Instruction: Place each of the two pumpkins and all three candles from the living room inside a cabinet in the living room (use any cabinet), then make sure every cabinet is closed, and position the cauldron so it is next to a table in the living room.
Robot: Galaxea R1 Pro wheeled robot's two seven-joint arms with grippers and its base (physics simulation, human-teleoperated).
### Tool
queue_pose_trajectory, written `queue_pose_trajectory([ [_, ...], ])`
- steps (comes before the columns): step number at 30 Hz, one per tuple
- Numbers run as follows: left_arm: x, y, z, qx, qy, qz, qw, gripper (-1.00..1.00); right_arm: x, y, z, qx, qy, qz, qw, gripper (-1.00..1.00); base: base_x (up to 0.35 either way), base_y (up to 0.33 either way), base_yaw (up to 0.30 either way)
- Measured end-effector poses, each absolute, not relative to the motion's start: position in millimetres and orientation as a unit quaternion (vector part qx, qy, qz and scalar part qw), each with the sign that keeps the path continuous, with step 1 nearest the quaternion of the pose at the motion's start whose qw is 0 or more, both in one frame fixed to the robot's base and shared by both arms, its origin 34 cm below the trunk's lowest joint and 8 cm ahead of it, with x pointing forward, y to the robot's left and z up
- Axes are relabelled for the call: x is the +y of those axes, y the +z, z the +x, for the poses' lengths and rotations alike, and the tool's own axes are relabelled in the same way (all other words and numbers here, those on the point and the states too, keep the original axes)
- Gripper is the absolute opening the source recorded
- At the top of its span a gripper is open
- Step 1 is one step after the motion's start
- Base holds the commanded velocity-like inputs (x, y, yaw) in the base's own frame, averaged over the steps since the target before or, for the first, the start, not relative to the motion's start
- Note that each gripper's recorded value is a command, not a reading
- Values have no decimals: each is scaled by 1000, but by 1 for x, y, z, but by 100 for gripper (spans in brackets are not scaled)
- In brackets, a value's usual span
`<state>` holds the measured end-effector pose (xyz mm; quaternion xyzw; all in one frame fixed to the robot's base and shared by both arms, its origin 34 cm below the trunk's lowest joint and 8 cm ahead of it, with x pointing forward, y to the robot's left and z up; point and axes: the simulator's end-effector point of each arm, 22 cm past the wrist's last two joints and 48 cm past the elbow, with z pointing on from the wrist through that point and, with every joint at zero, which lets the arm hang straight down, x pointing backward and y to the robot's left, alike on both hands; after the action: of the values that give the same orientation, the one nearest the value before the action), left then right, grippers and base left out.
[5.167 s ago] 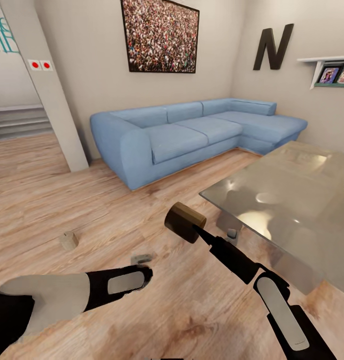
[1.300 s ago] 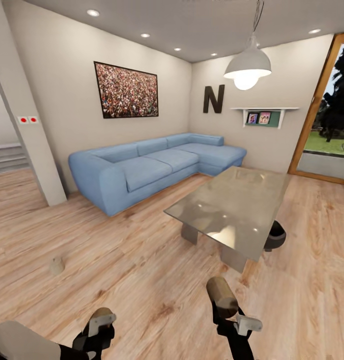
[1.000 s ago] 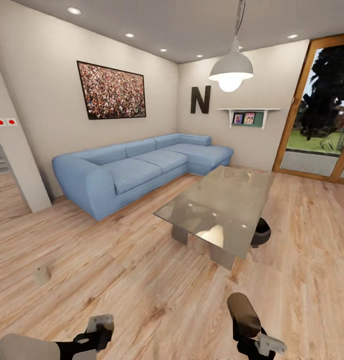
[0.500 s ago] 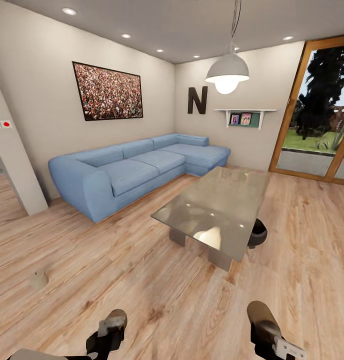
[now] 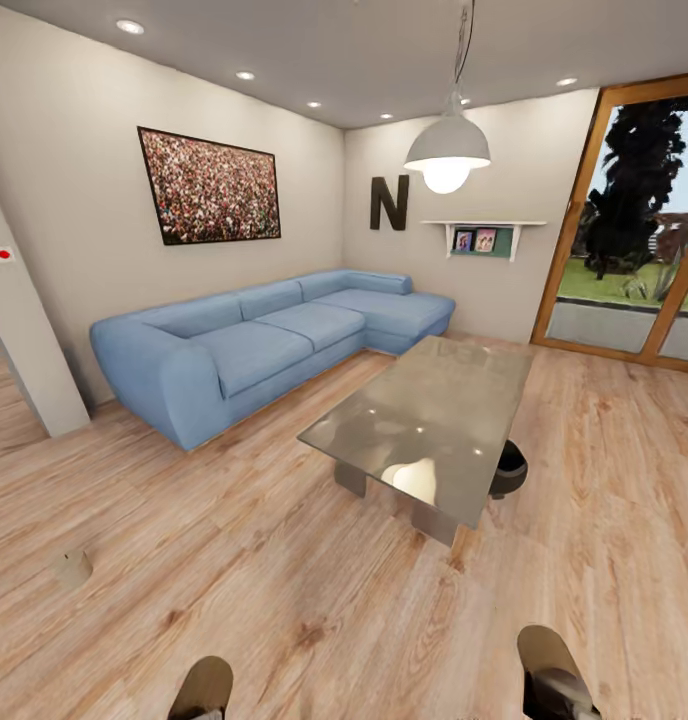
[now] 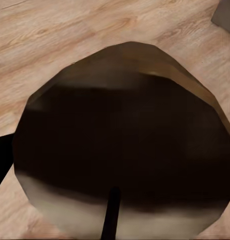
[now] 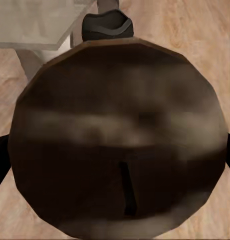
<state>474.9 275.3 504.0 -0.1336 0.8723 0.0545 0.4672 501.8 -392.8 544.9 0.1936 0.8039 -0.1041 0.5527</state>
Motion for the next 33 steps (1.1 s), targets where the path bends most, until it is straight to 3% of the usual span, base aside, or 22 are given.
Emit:
queue_pose_trajectory([
  [8, 277, 504, 465, 876, 57, -133, 461, -100, -399, 548, 459, 794, -136, 165, 570, -100, 0, 0, -267],
  [15, 276, 498, 462, 883, 57, -130, 448, -100, -361, 537, 455, 801, -113, 180, 560, -100, 0, -128, -290],
  [21, 253, 470, 439, 922, 46, -108, 369, -100, -357, 537, 456, 801, -110, 179, 560, -100, 0, -301, -294],
  [26, 248, 456, 432, 941, 52, -91, 322, -100, -353, 517, 450, 830, -99, 181, 518, -100, 0, -317, -296],
  [29, 247, 440, 417, 961, 61, -71, 260, -100, -351, 513, 450, 835, -96, 181, 511, -100, 0, -340, -296],
  [33, 244, 437, 414, 966, 57, -64, 243, -100, -355, 511, 446, 836, -101, 190, 504, -100, 47, -342, -297],
])
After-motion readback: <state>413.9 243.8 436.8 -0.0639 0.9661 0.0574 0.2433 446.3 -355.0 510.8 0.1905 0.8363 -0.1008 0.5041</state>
